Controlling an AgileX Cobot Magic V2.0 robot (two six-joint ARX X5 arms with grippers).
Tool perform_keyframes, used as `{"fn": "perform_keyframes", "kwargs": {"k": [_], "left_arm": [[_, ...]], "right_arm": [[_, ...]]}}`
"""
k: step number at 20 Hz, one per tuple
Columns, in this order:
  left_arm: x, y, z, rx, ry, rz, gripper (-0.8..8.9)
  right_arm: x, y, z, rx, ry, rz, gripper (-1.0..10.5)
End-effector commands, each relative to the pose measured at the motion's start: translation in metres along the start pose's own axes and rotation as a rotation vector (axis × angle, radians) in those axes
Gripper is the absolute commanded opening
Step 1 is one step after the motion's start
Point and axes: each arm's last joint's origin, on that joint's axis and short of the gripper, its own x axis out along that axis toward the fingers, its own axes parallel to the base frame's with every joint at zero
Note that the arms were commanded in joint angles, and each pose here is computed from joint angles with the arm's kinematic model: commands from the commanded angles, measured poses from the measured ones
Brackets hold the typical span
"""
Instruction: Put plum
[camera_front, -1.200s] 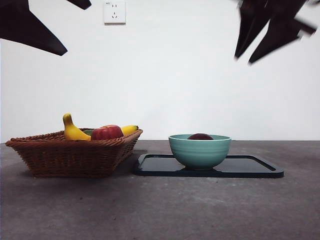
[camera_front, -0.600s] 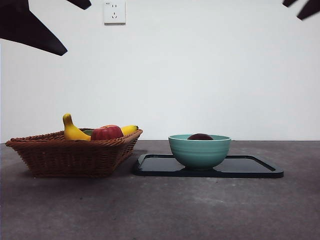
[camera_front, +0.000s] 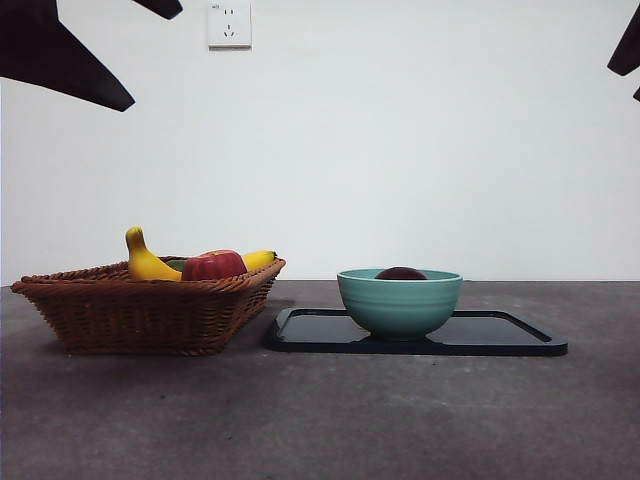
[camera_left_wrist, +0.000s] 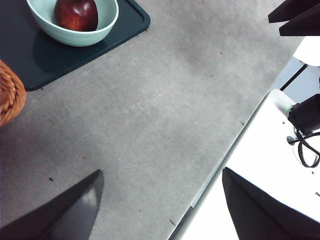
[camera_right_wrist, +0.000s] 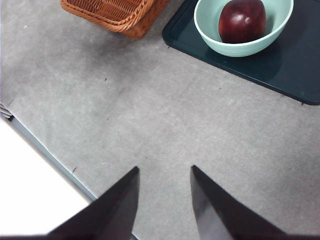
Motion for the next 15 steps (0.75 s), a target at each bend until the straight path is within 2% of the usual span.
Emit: {"fn": "perform_keyframes", "kwargs": {"k": [1,8,11,15], "left_arm": [[0.0,-0.002,0.003,0.001,-0.009,-0.01,3.74],[0.001,-0.001,0.007,-0.032,-0.033,0.005,3.51],[0.009,0.003,0.021,-0.073,-0.082,0.031,3.43],[0.031,0.008,0.053,-0.083,-0.048,0.081,3.43]], "right_arm": [[0.0,0.001,0.002,-0.004,-0.006,0.007,1.6],[0.0,0.001,0.002,-0.004,-0.006,0.007,1.6],[0.0,0.001,0.002,-0.004,-0.006,0.007,1.6],[0.0,0.001,0.002,-0.004,-0.006,0.007,1.6]]}}
